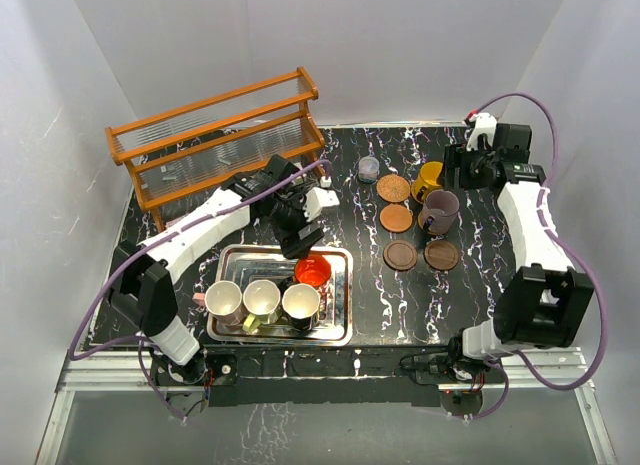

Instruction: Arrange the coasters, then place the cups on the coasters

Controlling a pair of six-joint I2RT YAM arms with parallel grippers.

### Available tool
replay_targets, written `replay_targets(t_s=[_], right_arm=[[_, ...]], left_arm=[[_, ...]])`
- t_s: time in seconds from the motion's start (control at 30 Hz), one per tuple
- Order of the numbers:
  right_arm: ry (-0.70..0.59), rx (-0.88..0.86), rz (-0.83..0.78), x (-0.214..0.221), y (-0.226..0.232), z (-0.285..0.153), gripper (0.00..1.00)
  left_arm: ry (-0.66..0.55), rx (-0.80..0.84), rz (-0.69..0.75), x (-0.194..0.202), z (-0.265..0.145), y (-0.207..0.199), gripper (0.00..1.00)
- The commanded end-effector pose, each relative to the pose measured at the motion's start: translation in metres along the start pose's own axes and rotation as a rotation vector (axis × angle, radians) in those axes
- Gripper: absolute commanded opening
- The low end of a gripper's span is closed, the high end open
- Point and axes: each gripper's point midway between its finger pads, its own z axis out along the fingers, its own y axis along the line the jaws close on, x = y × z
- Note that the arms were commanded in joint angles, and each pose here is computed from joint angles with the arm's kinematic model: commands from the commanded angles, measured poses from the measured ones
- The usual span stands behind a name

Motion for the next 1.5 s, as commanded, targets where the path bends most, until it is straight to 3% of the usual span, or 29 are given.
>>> replay_targets(t_s=[0.0, 0.37, 0.6, 1.0, 1.3, 1.47], right_arm=[[-0.084, -0.103, -0.027, -0.009, 0.027, -0.013, 0.66], [-0.114, -0.127, -0.043, -0.002, 0.037, -0.027, 0.66], [-0.120, -0.132, -0.046, -0.002, 0.039, -0.029, 0.66], [-0.116, -0.143, -0.068, -0.012, 0.042, -0.020, 0.65], [-0.170, -0.171, -0.151, -0.039, 0.063, -0.022, 0.65], [-0.243, -0.222, -0.180, -0.067, 0.088, -0.026, 0.66]], left_arm=[[0.042, 0.105, 0.115, 0.004, 0.006, -0.016, 0.83], [0.204, 0.121, 0.168, 0.015, 0.052, -0.017, 0.61], [0.253, 0.124, 0.139, 0.027, 0.058, -0.018, 0.35], [0.193, 0.049, 0.128, 0.011, 0.049, -0.010, 0.02], [0.155, -0.159, 0.194, -0.028, 0.015, 0.028, 0.00], [0.029, -0.371, 0.178, -0.074, -0.012, 0.063, 0.00]])
